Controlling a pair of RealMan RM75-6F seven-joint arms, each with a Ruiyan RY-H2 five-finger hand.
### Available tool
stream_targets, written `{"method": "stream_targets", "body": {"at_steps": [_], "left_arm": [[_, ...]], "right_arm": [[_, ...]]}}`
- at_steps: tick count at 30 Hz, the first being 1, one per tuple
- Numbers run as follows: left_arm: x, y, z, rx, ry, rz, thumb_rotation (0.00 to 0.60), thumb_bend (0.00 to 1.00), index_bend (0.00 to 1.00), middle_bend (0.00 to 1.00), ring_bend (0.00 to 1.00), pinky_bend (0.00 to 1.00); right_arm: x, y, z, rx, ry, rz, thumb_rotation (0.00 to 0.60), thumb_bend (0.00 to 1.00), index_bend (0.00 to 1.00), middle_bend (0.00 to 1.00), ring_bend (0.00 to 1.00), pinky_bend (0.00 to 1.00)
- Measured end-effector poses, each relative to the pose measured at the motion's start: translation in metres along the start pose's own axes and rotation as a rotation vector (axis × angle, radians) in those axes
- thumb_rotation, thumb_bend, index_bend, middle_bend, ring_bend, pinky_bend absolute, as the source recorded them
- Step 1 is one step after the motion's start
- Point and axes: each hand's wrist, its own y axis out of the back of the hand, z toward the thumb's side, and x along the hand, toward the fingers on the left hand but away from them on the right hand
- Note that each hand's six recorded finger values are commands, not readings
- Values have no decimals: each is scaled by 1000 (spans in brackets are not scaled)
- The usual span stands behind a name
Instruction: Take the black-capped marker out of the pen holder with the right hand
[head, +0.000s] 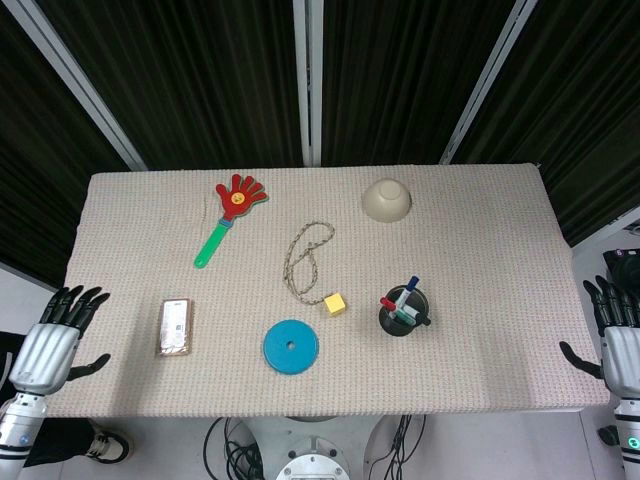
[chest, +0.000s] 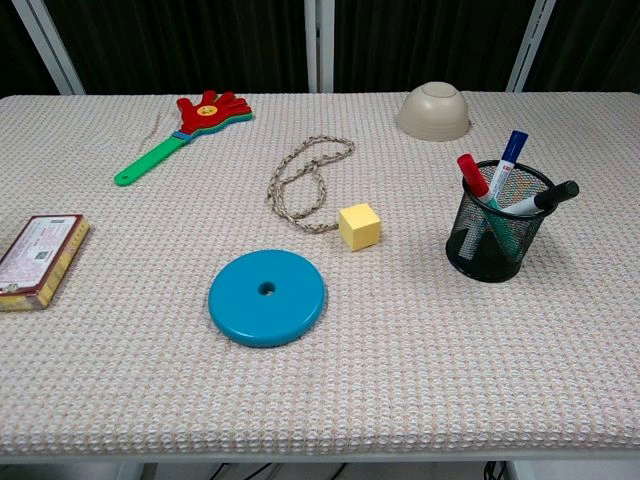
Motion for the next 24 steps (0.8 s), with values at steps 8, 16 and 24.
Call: {"method": "stream_targets", "body": {"at_steps": [8, 16, 24], "left_arm": [[0, 1, 1, 3, 0, 6, 600, 159, 130, 69, 16, 46], [5, 2, 0, 1, 3, 8, 600, 159, 130, 69, 16, 46], [9, -7, 2, -22, -9, -23, 600, 159, 130, 69, 16, 46]], "right_arm": [[-2, -4, 7, 4, 30, 9, 600, 145, 0, 0, 0, 0], [-7, -11, 42, 9, 127, 19, 600, 150, 0, 0, 0, 0], [-23, -20, 104, 48, 268, 24, 600, 158, 66, 0, 0, 0]]}}
